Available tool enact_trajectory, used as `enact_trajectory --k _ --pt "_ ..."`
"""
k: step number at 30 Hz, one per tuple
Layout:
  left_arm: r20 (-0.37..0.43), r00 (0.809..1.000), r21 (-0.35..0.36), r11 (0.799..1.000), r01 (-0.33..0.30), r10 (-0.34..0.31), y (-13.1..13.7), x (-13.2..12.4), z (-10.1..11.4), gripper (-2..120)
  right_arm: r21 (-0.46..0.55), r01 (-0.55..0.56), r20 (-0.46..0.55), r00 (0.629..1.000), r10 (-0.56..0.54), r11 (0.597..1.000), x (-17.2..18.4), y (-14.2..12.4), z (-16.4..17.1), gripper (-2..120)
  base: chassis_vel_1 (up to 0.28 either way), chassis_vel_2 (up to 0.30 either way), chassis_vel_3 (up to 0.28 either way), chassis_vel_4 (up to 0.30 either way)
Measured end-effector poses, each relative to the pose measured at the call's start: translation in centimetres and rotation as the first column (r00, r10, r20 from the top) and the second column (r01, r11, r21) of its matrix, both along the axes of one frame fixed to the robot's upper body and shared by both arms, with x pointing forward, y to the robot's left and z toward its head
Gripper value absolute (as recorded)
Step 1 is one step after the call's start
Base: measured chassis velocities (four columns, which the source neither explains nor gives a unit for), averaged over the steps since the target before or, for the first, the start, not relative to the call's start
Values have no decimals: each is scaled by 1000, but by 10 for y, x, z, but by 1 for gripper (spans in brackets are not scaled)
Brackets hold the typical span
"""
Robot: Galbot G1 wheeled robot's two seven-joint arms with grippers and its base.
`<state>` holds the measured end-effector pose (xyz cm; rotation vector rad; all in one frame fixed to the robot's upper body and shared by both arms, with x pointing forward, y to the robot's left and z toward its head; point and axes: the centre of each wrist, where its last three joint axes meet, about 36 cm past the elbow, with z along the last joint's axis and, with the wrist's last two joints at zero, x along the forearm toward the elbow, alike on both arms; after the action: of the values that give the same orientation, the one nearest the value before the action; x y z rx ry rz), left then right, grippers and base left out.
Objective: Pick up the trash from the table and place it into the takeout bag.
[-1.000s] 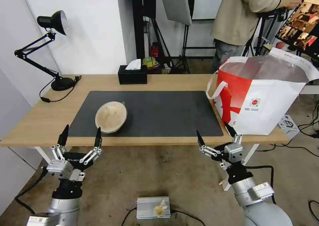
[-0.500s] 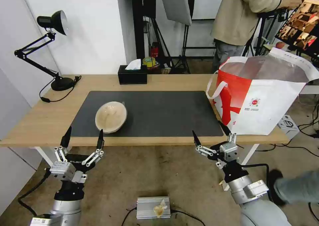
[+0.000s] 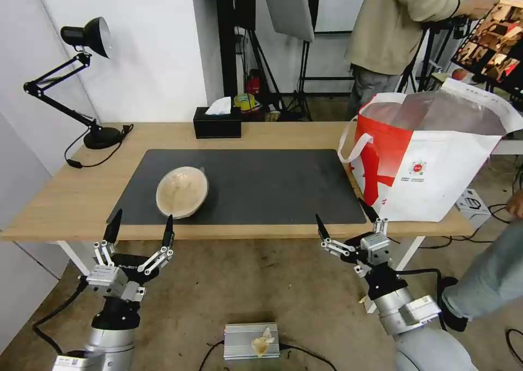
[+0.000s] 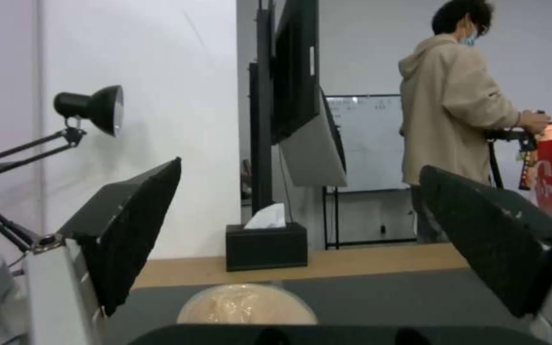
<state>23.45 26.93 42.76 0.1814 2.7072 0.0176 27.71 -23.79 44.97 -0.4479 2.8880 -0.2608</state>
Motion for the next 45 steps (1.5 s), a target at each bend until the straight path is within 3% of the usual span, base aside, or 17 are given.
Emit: enact_trajectory --k 9,17,26,40,45 --pt "-16 998 32 998 53 -53 13 19 3 100 0 0 0 1000 0 1000 0 0 0 100 0 0 0 0" --pt "-28 995 100 990 97 -95 28 58 11 100 1 1 1 1000 -1 1000 0 0 0 100 0 0 0 0" --pt "-52 989 124 982 141 -136 41 83 12 100 1 1 1 1000 -1 1000 0 0 0 100 0 0 0 0" --pt "-112 972 236 944 228 -207 64 122 5 100 1 1 1 1000 -1 1000 0 0 0 100 0 0 0 0" --pt "-151 957 277 919 280 -246 69 131 4 100 1 1 1 1000 -1 1000 0 0 0 100 0 0 0 0"
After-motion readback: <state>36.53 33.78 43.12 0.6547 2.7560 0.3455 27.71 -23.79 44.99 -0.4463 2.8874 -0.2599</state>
